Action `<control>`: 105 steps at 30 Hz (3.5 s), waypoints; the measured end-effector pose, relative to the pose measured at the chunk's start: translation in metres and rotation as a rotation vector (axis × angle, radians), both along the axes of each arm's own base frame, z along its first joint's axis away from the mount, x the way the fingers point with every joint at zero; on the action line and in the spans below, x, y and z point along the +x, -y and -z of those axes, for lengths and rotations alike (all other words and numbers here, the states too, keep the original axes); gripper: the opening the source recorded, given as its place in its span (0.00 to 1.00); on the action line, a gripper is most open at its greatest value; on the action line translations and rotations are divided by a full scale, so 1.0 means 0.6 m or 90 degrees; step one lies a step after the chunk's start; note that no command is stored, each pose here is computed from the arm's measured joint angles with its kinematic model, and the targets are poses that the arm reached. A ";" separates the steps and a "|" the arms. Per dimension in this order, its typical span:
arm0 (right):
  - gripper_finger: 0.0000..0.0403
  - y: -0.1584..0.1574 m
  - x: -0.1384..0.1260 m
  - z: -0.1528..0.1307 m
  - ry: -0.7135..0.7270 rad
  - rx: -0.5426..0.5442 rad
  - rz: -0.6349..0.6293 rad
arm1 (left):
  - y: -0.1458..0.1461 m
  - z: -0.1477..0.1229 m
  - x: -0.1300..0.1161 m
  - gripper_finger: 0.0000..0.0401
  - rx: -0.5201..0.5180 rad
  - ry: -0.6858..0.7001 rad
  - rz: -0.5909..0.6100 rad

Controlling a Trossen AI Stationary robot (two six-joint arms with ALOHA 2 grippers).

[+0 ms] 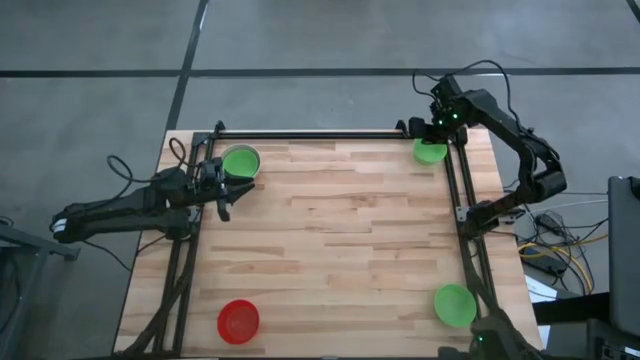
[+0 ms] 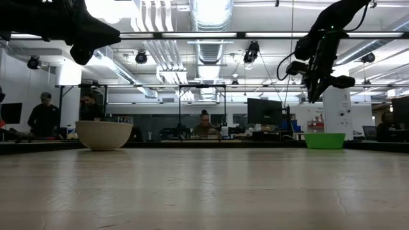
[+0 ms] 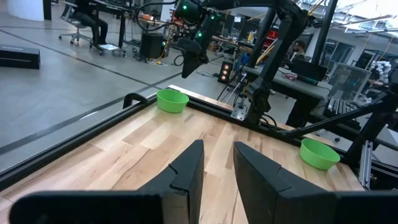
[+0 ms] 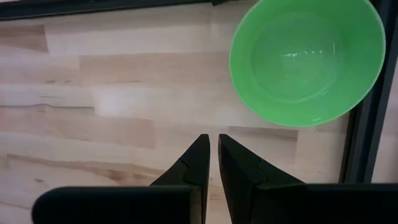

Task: Nest bowls inside each other
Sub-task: Stack the top green bowl on the stacked green bowl

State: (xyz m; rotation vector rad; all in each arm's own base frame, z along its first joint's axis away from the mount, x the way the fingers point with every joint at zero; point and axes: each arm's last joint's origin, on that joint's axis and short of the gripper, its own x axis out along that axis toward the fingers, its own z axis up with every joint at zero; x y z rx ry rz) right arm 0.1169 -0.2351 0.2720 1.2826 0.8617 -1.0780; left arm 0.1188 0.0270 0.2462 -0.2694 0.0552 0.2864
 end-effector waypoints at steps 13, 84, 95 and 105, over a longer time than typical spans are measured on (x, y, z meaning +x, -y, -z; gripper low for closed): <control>0.32 0.017 0.009 0.033 -0.006 0.061 0.021 | 0.000 0.000 0.000 0.23 0.000 0.000 0.000; 0.25 0.094 0.037 0.147 -0.156 0.104 -0.078 | 0.000 0.000 0.000 0.23 0.000 0.000 0.000; 0.28 0.095 0.034 0.150 -0.160 0.100 -0.074 | 0.000 0.000 0.000 0.23 0.000 0.000 0.000; 0.26 0.086 0.031 0.164 -0.159 0.117 -0.076 | 0.000 0.000 0.000 0.23 0.000 0.000 0.000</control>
